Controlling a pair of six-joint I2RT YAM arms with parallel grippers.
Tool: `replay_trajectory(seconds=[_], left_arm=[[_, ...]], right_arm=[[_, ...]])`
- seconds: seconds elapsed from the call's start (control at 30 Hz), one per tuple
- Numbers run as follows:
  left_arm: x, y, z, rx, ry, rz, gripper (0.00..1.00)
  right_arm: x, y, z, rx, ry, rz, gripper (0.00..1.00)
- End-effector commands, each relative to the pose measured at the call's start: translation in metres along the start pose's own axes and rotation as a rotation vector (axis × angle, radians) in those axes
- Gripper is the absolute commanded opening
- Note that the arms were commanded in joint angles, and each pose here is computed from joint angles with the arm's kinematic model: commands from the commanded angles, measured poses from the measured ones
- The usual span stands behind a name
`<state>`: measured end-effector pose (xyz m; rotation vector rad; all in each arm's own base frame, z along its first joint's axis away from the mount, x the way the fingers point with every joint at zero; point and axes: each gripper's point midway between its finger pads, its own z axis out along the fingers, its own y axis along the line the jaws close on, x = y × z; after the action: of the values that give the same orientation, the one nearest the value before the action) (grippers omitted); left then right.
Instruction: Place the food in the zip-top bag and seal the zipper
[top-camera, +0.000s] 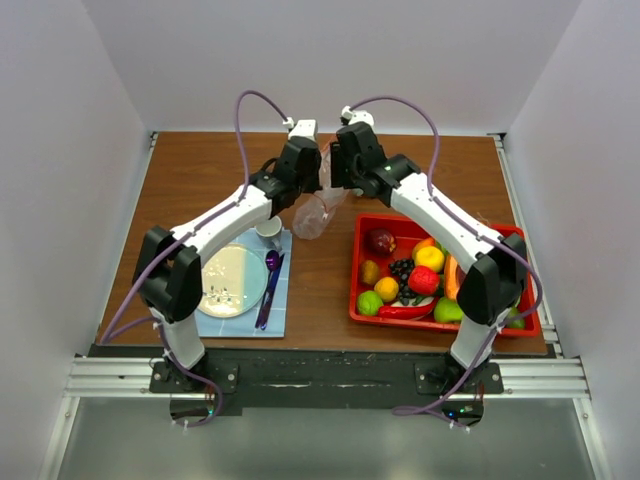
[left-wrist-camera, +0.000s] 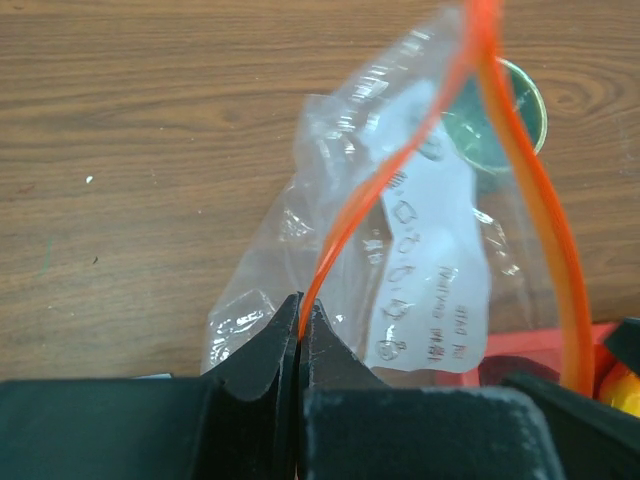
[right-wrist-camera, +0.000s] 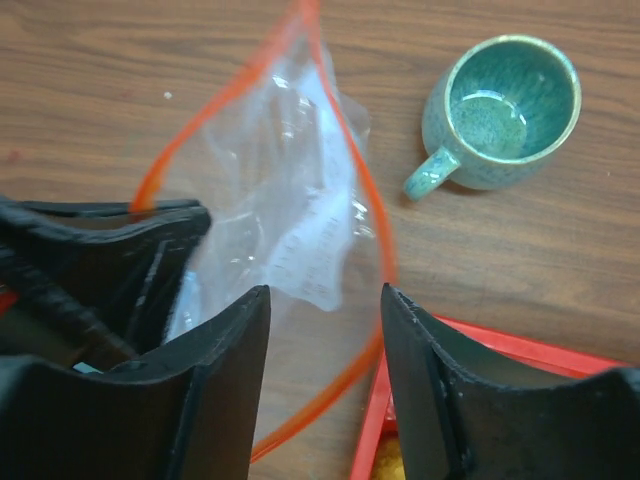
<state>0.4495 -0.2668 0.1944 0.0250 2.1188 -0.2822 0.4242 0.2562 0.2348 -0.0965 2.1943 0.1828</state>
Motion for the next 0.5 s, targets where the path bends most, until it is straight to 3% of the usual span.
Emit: replay_trajectory(seconds=[0.0,0.13,0.47], left_arm=[[-0.027,-0.01,-0.003,0.008,-0.068,-0.061,0.0],[-0.033,-0.014,-0.007,0.02,-0.064,-0.067,0.0],[-0.022,-0.024,-0.009,0.076,-0.026,-0.065,0.0]], right_arm=[[-0.027,-0.006,-0.044,-0.028,-0.068,0.064,0.55],[-0.014,-0.033,-0.069,0.054,-0.056,0.085,0.56],[0.111,-0.113,-0.12,0.256,0.114,0.17,0.69]])
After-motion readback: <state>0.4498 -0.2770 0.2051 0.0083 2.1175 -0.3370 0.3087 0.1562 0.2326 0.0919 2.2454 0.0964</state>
